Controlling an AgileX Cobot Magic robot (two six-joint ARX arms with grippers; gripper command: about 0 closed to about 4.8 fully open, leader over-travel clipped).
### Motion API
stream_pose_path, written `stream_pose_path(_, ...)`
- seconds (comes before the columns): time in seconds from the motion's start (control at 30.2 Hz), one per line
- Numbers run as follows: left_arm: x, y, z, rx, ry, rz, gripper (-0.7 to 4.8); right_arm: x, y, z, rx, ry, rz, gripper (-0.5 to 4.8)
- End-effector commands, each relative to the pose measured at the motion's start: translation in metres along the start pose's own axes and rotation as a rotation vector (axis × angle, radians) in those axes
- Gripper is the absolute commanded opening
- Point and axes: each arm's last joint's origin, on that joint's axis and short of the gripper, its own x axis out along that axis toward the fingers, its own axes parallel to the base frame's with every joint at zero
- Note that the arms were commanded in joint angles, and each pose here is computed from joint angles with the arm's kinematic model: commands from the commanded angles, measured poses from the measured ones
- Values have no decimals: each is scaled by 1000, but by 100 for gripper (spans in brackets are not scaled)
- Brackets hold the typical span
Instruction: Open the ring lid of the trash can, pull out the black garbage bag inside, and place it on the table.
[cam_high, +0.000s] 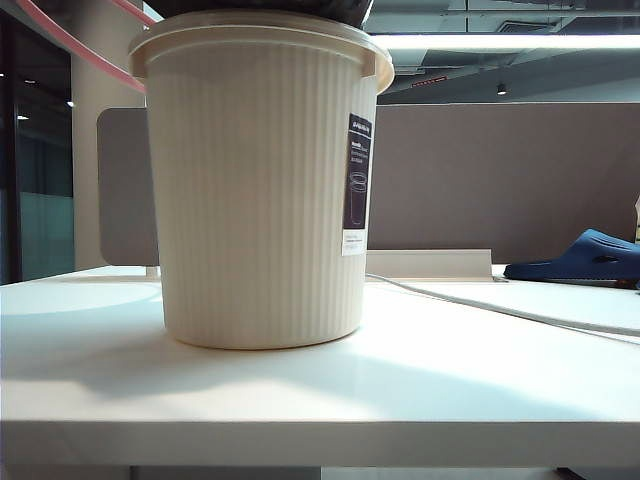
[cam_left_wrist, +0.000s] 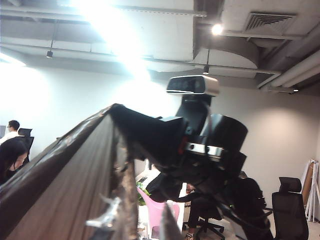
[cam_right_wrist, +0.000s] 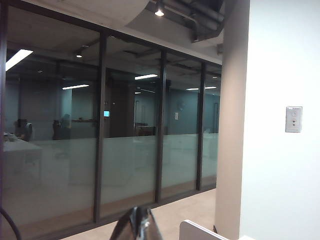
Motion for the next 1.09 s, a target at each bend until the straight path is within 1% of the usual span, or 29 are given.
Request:
stream_pose_path(0.03, -1, -4, 2, 0, 14, -18, 130, -10, 4, 13, -10, -52, 5, -5)
stream_pose_path(0.2, -3, -7, 3, -8, 26, -9, 130, -19, 7, 22, -16, -75, 5, -5)
stream_pose_path(0.27, -4, -10, 4, -6, 36, -25, 132, -22, 8, 25, -20, -88, 4, -5)
stream_pose_path(0.33, -6, -13, 4, 0, 52, -22, 203, -26, 8, 29, -27, -96, -5, -5)
stream_pose_path(0.36, -7, -15, 4, 16, 67, -10, 225, -29, 6, 31, -36, -101, -17, -5)
stream_pose_path(0.5, -12, -18, 1, 43, 120, 22, 225, -38, 3, 38, -59, -113, -52, -5)
stream_pose_path(0.7, -13, -17, -2, 2, 148, 45, 225, -49, 3, 46, -78, -131, -73, -5)
stream_pose_path(0.76, -13, -16, -4, -2, 165, 54, 225, -51, 3, 48, -89, -135, -84, -5)
stream_pose_path(0.83, -14, -15, -7, -25, 189, 68, 225, -53, 2, 49, -94, -136, -93, -5)
stream_pose_path(0.86, -15, -14, -10, -43, 210, 79, 225, -53, 2, 50, -94, -136, -93, -5)
stream_pose_path(0.93, -17, -12, -15, -45, 250, 96, 225, -54, 0, 49, -100, -127, -124, -5)
stream_pose_path(1.09, -23, -10, -28, -23, 364, 142, 225, -57, -10, 48, -135, -92, -193, -5)
